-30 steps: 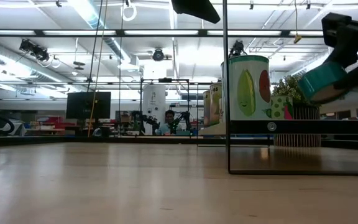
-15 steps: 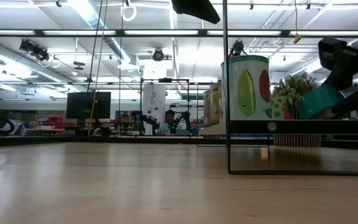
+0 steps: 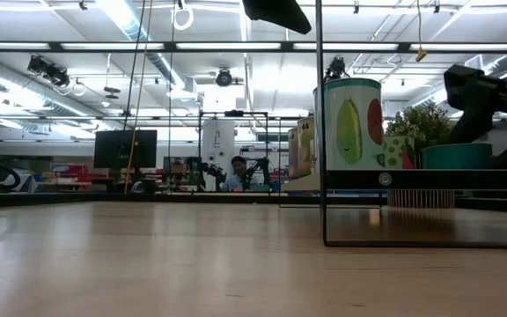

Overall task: Pick and place cans onto a shelf
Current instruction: Put the canned tuna can on the shelf

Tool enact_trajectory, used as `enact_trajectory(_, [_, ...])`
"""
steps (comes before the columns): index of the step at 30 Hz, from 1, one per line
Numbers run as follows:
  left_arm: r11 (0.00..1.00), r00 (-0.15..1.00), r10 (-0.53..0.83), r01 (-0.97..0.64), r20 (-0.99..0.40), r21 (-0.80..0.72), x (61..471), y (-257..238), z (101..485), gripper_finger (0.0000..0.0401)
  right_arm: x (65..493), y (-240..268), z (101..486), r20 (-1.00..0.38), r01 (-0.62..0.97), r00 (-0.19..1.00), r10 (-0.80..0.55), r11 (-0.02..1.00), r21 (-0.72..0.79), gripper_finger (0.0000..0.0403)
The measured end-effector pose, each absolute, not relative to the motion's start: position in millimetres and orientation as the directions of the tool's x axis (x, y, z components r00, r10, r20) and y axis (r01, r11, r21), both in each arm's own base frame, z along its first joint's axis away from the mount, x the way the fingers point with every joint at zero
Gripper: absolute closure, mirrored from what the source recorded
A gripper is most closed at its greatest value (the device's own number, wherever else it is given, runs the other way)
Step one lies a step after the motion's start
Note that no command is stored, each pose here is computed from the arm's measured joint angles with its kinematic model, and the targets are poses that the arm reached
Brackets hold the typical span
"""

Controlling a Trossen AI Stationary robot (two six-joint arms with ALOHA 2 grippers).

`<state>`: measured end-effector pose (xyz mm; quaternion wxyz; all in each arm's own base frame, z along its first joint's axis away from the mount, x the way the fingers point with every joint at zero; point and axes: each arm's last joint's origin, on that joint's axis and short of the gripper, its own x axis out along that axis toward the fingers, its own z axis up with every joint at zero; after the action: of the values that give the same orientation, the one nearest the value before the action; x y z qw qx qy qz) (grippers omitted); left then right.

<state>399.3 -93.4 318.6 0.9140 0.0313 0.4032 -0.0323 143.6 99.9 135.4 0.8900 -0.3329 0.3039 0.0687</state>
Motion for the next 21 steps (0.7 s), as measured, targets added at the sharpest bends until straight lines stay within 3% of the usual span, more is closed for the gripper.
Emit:
enact_trajectory(8, [0.996, 0.671, -0.033, 0.084, -0.741, 0.031, 399.1, -93.3, 318.5, 0.0008, 144.9, 100.2, 136.8, -0.588, -0.339, 0.806, -0.073, 0.757, -0.559, 0.0180])
enact_trajectory(21, [0.996, 0.663, -0.031, 0.081, -0.748, 0.030, 398.4, -93.1, 317.6, 0.0008, 157.2, 110.0, 170.9, -0.608, -0.334, 0.786, -0.112, 0.751, -0.570, 0.0181])
